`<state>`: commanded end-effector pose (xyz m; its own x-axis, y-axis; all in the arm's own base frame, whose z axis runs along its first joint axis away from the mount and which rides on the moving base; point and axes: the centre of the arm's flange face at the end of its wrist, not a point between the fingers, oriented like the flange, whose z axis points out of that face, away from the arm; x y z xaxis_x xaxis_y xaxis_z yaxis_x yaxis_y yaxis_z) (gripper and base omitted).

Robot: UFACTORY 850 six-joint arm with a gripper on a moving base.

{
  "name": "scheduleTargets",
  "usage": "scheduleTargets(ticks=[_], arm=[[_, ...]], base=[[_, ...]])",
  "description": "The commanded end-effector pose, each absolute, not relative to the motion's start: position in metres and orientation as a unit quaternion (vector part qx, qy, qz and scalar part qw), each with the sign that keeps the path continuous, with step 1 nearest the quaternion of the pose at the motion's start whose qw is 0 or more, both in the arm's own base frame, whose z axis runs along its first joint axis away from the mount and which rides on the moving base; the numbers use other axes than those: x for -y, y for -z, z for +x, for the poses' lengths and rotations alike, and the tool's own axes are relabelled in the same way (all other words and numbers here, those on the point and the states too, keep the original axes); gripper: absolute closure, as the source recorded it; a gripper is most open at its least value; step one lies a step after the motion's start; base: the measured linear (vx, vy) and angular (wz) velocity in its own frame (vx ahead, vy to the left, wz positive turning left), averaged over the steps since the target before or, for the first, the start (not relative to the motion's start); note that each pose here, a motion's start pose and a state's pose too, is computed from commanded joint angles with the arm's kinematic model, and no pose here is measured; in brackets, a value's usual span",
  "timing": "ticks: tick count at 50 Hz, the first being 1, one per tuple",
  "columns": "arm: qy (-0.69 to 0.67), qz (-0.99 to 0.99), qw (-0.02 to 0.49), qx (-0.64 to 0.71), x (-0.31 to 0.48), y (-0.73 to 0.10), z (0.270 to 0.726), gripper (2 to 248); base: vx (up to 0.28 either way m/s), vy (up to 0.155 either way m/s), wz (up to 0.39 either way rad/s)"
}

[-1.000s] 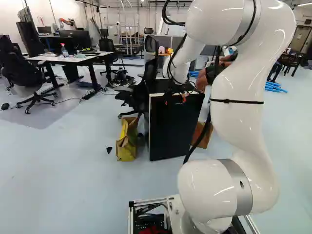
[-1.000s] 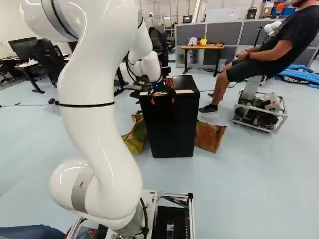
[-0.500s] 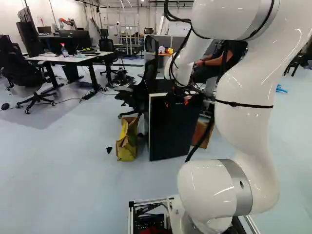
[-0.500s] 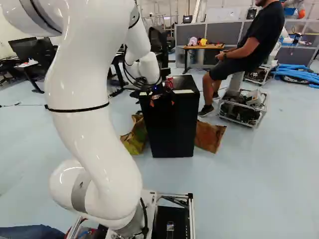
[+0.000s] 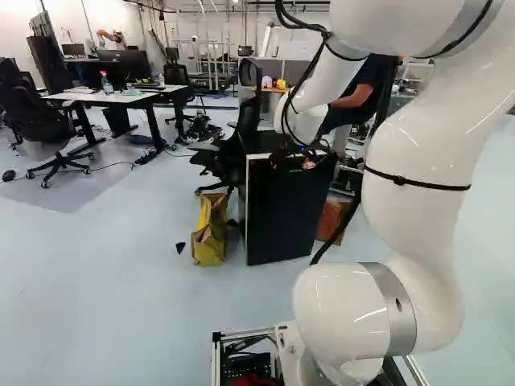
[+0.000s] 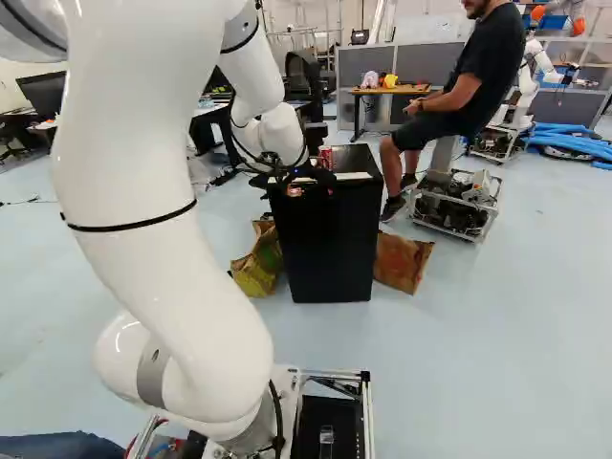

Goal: Grab a drink from the fridge

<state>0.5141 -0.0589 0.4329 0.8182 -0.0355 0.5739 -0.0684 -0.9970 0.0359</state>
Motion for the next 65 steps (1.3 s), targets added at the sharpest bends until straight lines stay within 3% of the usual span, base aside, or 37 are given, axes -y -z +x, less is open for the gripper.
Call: scheduleTargets(ticks=[65], arm=[[-0.566,0.82,0.034,0.081,0.068,-0.445,0.54,3]], base=[[0.0,0.0,0.0]])
